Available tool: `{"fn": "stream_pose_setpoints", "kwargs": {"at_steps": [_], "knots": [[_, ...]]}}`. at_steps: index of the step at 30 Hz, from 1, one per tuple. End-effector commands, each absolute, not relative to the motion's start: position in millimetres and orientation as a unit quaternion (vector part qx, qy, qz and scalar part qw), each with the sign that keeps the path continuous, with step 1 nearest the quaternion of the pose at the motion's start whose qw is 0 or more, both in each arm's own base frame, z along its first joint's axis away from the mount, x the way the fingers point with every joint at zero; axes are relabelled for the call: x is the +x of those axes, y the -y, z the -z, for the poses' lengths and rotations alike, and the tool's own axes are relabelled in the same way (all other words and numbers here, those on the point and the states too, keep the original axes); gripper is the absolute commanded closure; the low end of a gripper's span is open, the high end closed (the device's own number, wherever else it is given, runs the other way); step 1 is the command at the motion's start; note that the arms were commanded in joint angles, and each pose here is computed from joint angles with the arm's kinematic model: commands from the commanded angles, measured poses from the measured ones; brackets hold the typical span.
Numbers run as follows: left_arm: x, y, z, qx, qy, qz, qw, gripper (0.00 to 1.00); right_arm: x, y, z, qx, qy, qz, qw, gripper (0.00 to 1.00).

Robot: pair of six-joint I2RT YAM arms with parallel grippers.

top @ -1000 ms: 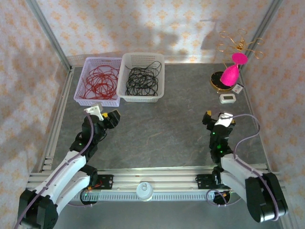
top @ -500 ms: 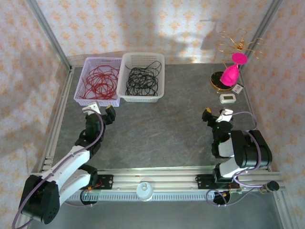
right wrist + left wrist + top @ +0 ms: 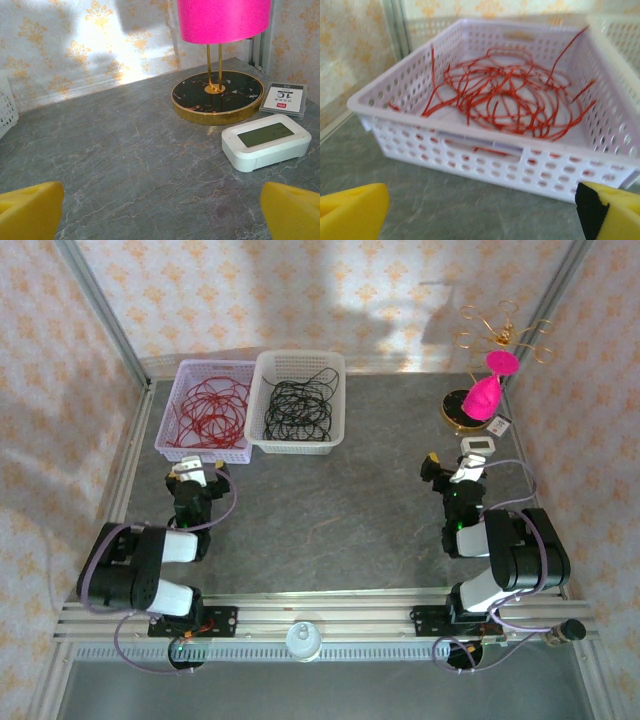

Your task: Untangle the cables

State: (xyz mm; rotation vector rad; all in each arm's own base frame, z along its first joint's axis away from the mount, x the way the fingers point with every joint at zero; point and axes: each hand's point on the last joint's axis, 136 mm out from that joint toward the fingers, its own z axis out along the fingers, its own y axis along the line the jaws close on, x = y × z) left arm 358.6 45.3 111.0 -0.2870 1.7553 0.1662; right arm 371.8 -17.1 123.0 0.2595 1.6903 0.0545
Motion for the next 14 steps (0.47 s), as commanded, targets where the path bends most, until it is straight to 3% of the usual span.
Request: {"fn": "stream_pose_setpoints", "kwargs": {"at_steps": [1, 3, 14], "knots": [[356.4, -47.2, -143.9, -0.125, -0.7, -0.029, 0.703, 0.01, 373.0, 20.8, -124.8, 0.116, -0.743, -0.01, 0.659, 0.0], [364.3, -48.1, -133.2, -0.125, -0.726, -0.03, 0.675, 0.01, 373.3, 20.6, -124.6, 0.115, -0.744, -0.01, 0.658, 0.0], [367.8, -44.7, -135.0, -0.116, -0.724, -0.03, 0.68, 0.01, 373.6, 20.2, -124.6, 0.114, -0.745, -0.011, 0.657, 0.0]]}}
